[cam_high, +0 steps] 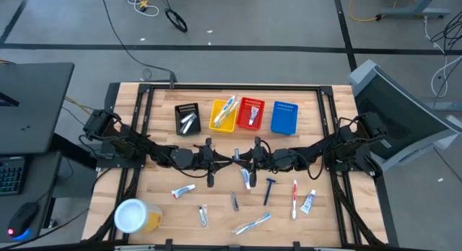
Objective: Pick & Place Travel size toiletries
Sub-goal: Put the blue razor into the blue bin
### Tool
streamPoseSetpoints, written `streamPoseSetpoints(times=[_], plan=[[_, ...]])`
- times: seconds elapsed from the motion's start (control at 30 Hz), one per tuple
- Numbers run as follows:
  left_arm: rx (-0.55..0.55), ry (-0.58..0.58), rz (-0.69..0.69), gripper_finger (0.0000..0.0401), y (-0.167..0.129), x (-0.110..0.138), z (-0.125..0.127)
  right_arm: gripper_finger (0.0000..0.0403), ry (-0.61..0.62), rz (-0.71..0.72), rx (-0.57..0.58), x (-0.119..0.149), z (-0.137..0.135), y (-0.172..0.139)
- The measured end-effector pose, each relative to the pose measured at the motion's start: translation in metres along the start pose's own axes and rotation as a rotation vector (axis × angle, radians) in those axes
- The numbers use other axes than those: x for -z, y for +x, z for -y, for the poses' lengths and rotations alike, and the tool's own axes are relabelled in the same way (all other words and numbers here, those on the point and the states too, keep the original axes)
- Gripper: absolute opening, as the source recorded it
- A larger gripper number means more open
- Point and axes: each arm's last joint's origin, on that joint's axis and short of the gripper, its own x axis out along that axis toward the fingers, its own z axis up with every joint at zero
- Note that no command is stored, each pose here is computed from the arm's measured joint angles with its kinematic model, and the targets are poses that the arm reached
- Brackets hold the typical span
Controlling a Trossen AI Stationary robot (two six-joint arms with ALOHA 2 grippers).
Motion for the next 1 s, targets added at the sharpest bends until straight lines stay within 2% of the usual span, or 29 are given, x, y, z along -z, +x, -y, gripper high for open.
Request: streamPoseSetpoints(times=[0.3,0.53,0.63,0.8,0.9,1.0], plan=[[-0.003,0.002,-0.006,0.0071,0.0,0.0,0.0,0.0049,-0.004,-0.003,0.0,0.001,0.0,0.0],[-0.025,0.002,-0.038,0.0097,0.0,0.004,-0.001,0.0048,-0.006,-0.048,0.01,0.005,0.001,0.0],[-0.053,0.007,-0.059,0.0114,0.0,0.006,-0.002,0.0048,-0.007,-0.061,0.051,0.007,0.001,-0.001],[-0.158,0.007,-0.083,0.0139,-0.001,0.011,-0.006,0.0048,-0.051,-0.083,0.24,0.014,-0.001,-0.006],[-0.207,0.023,-0.086,0.0147,-0.001,0.012,-0.008,0.0048,-0.094,-0.07,0.44,0.017,0.001,-0.01],[-0.203,0.064,-0.087,0.0149,-0.001,0.011,-0.008,0.0048,-0.147,-0.055,0.651,0.014,0.006,-0.018]])
